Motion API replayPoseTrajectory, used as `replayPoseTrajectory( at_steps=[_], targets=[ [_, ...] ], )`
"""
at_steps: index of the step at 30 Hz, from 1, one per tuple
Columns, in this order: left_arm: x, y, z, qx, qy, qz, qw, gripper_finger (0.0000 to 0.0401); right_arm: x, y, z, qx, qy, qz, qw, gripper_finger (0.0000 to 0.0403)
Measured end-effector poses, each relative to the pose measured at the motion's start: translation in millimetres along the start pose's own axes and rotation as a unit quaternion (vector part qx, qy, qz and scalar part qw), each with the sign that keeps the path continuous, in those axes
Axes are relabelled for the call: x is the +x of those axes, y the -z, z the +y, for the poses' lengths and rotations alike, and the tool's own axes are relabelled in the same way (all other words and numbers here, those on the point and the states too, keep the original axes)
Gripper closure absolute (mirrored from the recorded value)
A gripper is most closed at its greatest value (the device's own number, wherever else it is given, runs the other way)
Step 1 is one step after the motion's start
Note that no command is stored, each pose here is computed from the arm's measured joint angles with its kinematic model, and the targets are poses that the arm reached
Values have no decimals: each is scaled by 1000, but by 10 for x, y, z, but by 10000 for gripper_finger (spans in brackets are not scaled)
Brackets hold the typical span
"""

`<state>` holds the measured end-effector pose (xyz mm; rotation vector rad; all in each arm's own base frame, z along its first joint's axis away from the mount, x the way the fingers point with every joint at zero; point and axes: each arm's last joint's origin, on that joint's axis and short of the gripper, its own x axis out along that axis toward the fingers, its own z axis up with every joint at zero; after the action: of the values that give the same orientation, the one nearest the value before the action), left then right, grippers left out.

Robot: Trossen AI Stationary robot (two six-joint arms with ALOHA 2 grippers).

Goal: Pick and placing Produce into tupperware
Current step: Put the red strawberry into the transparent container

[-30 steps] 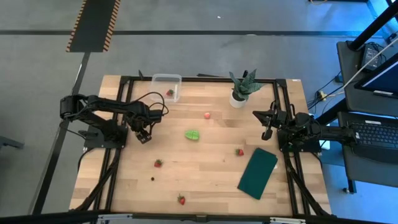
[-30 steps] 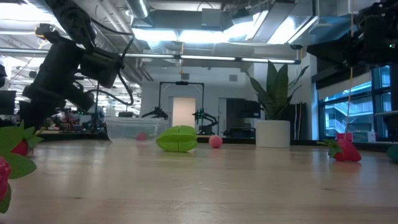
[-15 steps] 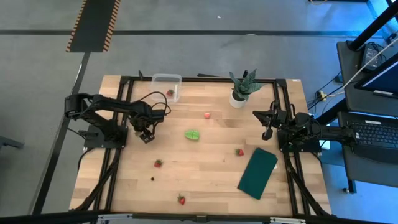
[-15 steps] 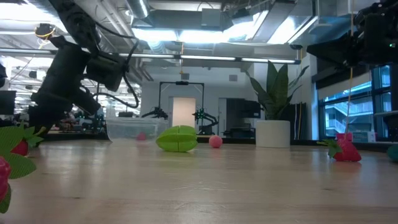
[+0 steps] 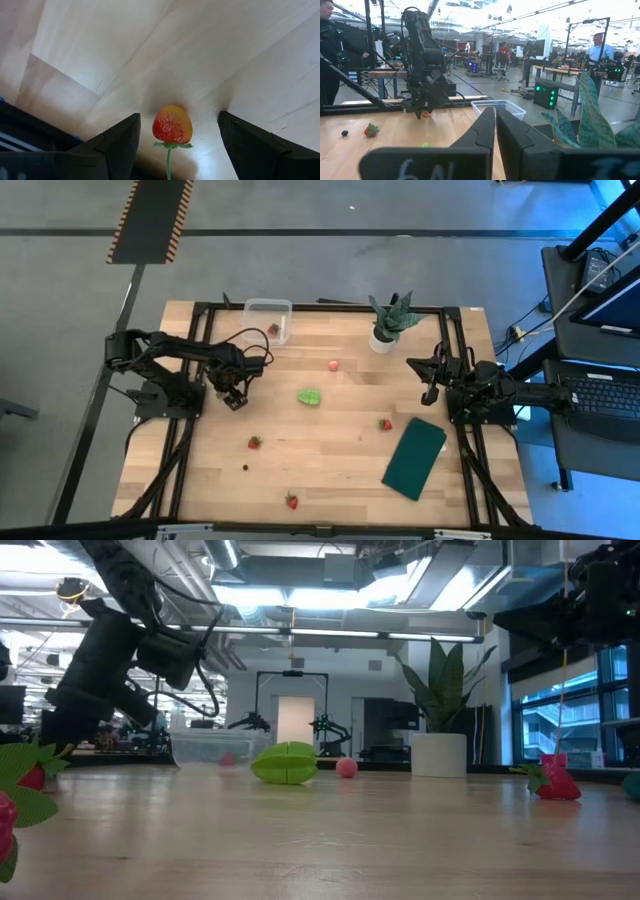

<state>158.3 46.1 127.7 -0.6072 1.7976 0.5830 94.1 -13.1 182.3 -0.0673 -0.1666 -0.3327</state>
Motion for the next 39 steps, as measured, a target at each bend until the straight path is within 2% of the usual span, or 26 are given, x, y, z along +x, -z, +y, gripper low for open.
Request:
replayPoseTrajectory(
  at_steps=[9, 19, 39],
  targets=[
    [3, -3, -3, 2, 3, -1, 1000, 146, 0, 0, 0, 0, 0, 0, 1000, 381],
    [5, -6, -14, 1, 19, 2, 1000, 208, 0, 1, 0, 0, 0, 0, 1000, 381],
    [5, -13, -22, 3, 25, -1, 1000, 285, 0, 1, 0, 0, 0, 0, 1000, 381]
  ],
)
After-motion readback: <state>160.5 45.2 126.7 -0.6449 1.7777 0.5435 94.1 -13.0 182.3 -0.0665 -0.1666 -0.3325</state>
